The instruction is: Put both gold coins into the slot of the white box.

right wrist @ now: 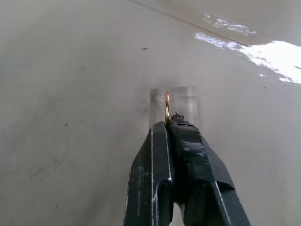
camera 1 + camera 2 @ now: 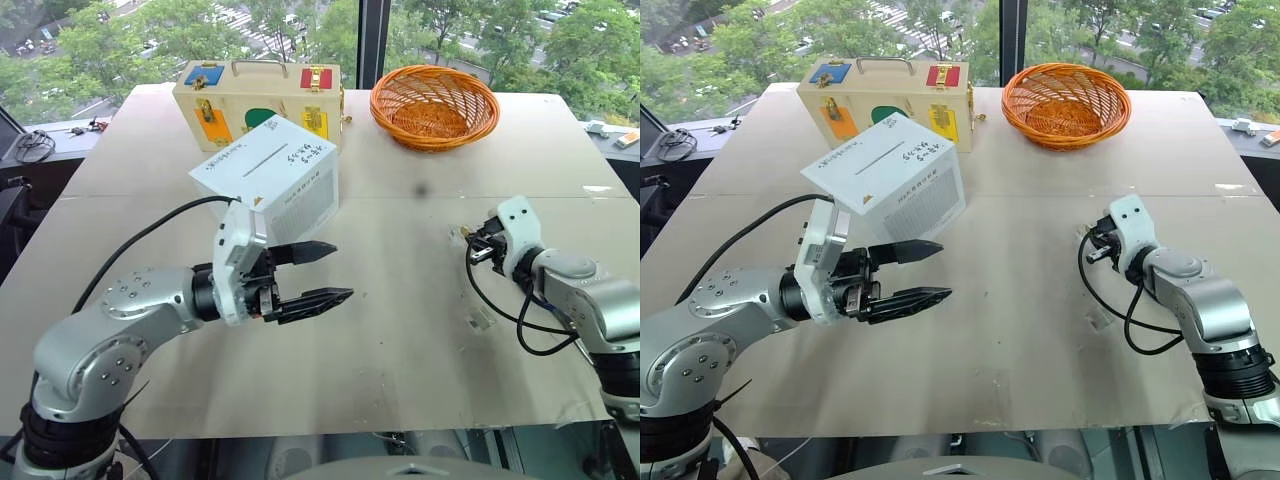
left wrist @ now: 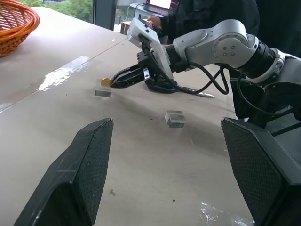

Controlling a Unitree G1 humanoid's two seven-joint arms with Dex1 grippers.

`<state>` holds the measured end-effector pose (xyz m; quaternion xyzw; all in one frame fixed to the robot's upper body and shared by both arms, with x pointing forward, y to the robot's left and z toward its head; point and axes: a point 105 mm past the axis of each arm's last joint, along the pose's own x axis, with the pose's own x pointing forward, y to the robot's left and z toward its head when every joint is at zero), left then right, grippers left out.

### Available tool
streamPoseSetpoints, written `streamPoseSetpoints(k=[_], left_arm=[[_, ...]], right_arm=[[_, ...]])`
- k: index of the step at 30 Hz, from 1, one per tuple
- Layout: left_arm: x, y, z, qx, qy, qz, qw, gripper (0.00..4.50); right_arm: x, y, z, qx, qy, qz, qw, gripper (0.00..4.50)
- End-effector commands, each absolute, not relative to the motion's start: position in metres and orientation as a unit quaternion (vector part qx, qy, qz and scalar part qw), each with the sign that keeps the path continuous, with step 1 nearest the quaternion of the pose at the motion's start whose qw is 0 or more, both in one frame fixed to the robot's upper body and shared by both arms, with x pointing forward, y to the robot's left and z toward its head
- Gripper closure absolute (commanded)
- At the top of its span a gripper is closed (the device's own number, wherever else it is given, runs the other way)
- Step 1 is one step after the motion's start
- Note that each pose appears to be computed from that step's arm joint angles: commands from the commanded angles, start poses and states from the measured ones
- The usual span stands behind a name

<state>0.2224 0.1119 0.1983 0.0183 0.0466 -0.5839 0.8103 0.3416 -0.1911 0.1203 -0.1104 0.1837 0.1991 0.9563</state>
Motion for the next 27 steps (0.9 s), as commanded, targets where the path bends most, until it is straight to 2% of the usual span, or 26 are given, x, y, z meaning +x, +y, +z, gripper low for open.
streamPoseSetpoints(k=[1,4,7,10,14,15,16,18,27], left_arm=[[0.224,0.111,0.204,0.022,0.026,-0.582,0.813,0.77],[0.228,0.110,0.204,0.000,0.028,-0.581,0.813,0.77],[0.235,0.107,0.210,-0.023,0.023,-0.585,0.811,0.77],[0.241,0.105,0.216,-0.037,0.022,-0.595,0.803,0.77],[0.246,0.099,0.223,-0.047,0.022,-0.621,0.782,0.77],[0.245,0.097,0.224,-0.048,0.024,-0.631,0.774,1.32],[0.245,0.094,0.225,-0.049,0.027,-0.644,0.763,1.50],[0.245,0.088,0.228,-0.045,0.027,-0.663,0.746,2.48],[0.245,0.075,0.233,-0.029,0.029,-0.712,0.701,2.48]], right_arm=[[0.340,-0.191,0.151,-0.106,0.128,0.206,0.964,4.46],[0.335,-0.187,0.155,-0.097,0.118,0.222,0.963,4.46],[0.321,-0.175,0.168,-0.078,0.088,0.271,0.955,4.46],[0.290,-0.150,0.193,-0.058,0.046,0.370,0.926,4.46],[0.246,-0.118,0.214,-0.052,0.027,0.482,0.874,4.46],[0.239,-0.111,0.219,-0.051,0.021,0.500,0.865,4.50],[0.230,-0.102,0.225,-0.052,0.013,0.520,0.852,4.50],[0.222,-0.090,0.231,-0.058,0.005,0.540,0.840,4.50],[0.208,-0.075,0.235,-0.054,0.004,0.561,0.826,4.50]])
